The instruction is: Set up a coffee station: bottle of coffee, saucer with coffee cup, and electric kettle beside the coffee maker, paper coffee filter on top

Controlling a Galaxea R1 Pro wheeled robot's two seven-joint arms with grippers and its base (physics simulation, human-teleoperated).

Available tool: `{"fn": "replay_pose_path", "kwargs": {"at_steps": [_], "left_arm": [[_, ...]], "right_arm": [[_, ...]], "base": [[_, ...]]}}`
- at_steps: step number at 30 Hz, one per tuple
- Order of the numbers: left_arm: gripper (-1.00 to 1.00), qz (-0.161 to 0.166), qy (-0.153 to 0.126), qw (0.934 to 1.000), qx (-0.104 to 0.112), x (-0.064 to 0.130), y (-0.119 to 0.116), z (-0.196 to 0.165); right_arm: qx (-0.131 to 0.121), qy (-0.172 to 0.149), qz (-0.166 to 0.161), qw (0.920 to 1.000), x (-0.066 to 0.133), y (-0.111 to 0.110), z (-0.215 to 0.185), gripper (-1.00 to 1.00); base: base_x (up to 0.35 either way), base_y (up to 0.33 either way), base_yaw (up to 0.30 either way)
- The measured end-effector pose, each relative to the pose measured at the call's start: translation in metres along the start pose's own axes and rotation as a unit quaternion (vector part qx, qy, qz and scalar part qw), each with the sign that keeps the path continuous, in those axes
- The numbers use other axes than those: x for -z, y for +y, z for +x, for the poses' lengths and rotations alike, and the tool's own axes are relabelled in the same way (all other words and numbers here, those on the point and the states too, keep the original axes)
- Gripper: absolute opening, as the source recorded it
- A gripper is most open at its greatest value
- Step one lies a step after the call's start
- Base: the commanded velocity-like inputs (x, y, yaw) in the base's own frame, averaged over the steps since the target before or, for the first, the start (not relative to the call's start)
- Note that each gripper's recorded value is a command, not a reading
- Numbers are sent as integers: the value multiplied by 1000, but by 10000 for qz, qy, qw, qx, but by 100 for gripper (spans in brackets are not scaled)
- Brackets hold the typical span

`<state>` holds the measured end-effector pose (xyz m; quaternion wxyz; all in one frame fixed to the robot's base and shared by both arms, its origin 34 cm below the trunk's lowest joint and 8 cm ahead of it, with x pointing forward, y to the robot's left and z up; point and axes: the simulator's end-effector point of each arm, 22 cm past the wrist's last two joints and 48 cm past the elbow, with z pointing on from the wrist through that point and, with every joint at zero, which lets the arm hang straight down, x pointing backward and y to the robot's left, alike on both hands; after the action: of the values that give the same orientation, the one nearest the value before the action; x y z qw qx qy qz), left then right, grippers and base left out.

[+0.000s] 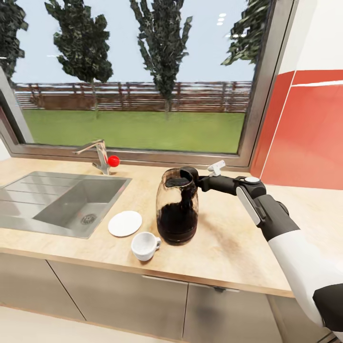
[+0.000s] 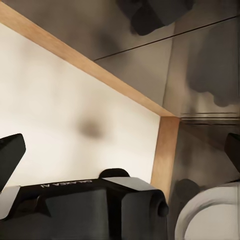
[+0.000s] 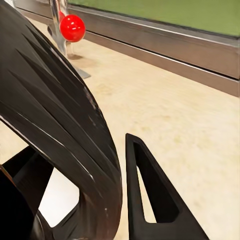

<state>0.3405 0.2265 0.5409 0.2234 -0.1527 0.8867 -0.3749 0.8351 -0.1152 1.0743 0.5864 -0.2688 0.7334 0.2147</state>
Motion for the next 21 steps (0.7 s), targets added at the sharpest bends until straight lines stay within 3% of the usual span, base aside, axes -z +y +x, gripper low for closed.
{"fn": "replay_pose_path", "kwargs": {"at_steps": [14, 21], "left_arm": [[100, 7, -2, 10000, 0, 14, -17, -7], [100, 20, -2, 10000, 0, 19, -23, -9]], "right_arm": [[-43, -25, 143, 9999, 1, -2, -30, -100], [-347, 208, 156, 9991, -11, 15, -37, -100]], "base": [[0, 0, 0], [0, 0, 0]]}}
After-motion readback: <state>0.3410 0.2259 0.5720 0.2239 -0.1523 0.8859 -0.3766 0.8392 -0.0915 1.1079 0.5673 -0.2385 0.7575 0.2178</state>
